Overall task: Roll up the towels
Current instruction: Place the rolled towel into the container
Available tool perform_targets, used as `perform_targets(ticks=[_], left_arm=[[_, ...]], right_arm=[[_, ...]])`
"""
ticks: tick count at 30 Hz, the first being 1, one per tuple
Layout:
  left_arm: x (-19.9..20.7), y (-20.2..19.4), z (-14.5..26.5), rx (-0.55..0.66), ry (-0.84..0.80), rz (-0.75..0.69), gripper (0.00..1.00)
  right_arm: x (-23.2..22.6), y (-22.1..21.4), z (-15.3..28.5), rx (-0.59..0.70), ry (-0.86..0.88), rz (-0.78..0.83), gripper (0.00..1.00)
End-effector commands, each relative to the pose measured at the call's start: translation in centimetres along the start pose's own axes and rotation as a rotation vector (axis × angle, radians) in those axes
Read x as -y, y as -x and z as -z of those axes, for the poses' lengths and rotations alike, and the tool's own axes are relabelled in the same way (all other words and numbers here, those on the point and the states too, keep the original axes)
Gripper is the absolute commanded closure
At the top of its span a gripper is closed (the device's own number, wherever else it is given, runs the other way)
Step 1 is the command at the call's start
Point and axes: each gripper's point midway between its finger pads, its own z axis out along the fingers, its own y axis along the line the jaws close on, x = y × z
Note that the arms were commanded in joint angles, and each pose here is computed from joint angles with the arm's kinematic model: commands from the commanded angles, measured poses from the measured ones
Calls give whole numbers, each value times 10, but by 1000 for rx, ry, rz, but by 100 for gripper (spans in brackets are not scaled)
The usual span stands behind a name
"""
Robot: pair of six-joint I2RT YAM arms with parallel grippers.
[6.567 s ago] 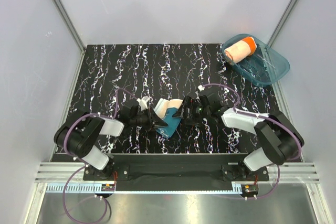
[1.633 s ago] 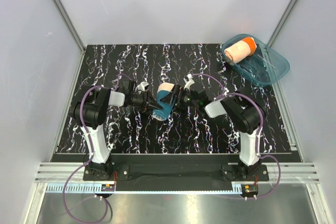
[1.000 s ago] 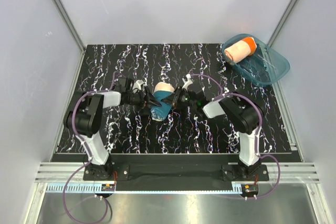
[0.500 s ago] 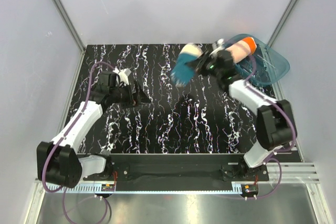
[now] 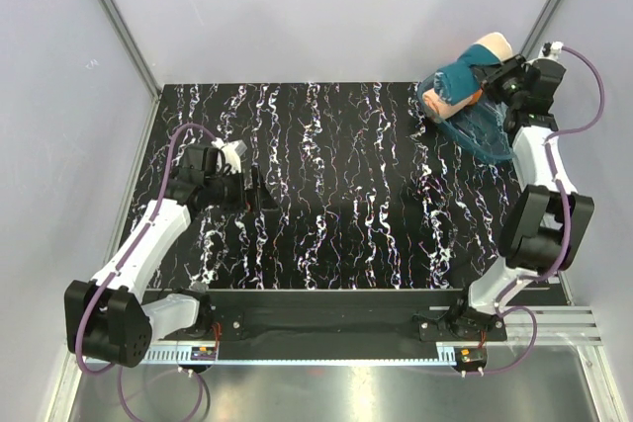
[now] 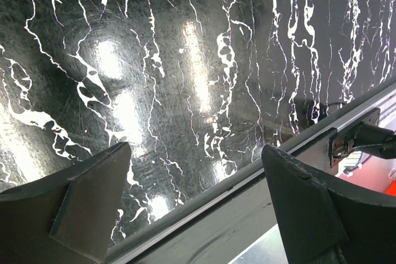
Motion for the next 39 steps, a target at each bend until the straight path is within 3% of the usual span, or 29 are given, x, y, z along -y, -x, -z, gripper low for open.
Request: perform_targets(ticks=[1,11,32,34,39], left_arm=[[2,3,4,35,-2,-46,7],[4,-7,-5,-6,0,-52,7],[4,-12,-9,-19,27,-61,7],[4,-12,-9,-17,30,-59,7],[5,-12,-8,-11,31,-65,7]], right_arm=[[2,30,-12,49,54,3,100],[79,45,-48,62,35,-12,100],[225,-40,-87,-146,-161,-101,100],[236,-48,-89,-168,-194,-114,99],[252,-66,-91,-233,-230,-161,87]])
